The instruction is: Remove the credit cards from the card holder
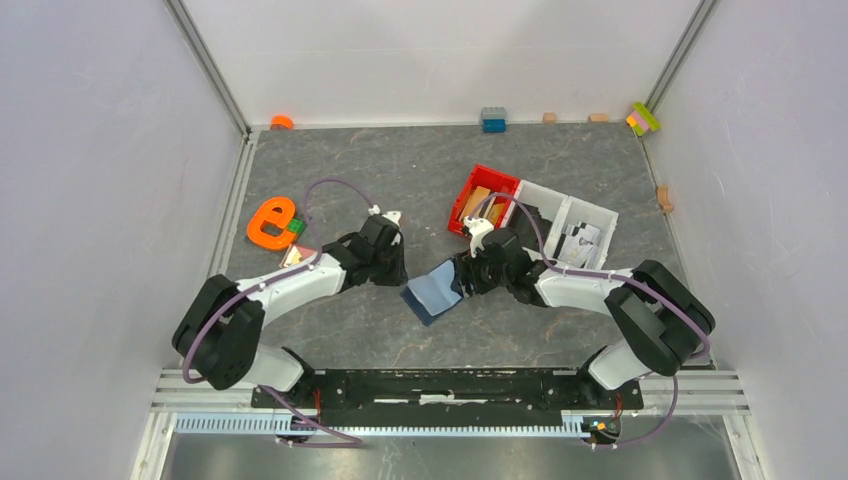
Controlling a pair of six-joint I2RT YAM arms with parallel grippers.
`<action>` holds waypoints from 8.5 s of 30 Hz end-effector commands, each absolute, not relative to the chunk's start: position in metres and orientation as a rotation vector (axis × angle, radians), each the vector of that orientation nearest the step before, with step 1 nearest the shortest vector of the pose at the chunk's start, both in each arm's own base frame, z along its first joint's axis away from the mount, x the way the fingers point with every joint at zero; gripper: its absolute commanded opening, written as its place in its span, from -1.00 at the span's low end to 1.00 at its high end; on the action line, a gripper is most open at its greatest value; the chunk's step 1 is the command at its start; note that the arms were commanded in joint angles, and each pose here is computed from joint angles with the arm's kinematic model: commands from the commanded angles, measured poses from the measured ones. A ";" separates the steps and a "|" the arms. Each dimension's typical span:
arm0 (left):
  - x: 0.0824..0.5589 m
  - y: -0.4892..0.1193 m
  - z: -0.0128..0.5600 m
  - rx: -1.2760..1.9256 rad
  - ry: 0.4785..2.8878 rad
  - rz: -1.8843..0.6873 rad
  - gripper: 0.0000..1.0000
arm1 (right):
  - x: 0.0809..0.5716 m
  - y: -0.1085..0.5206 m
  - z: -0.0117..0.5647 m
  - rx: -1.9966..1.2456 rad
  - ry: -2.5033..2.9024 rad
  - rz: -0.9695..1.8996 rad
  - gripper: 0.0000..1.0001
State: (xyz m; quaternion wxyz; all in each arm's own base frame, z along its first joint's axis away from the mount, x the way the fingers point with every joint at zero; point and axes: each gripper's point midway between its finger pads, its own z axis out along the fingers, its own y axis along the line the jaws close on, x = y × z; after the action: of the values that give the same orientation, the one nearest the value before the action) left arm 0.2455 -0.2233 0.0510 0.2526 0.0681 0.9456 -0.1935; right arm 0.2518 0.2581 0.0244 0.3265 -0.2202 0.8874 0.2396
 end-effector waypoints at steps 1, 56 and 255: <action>0.256 -0.186 0.053 0.162 2.586 -0.200 -0.54 | 0.251 0.253 0.017 -0.592 2.360 0.574 0.36; 0.216 -0.274 0.070 0.318 2.537 -1.044 -0.46 | 0.200 0.237 0.059 -0.338 2.235 0.841 0.71; 0.265 -0.283 0.014 0.335 2.615 -0.791 -0.89 | 0.247 0.276 0.086 -0.783 1.999 0.457 -0.14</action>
State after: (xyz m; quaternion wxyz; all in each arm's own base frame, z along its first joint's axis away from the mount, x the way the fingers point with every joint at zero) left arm 0.2758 -0.3003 0.0256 0.1976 0.1056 0.9230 -0.3129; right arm 0.2399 0.2729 0.0625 0.4102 -0.3237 0.8341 0.1768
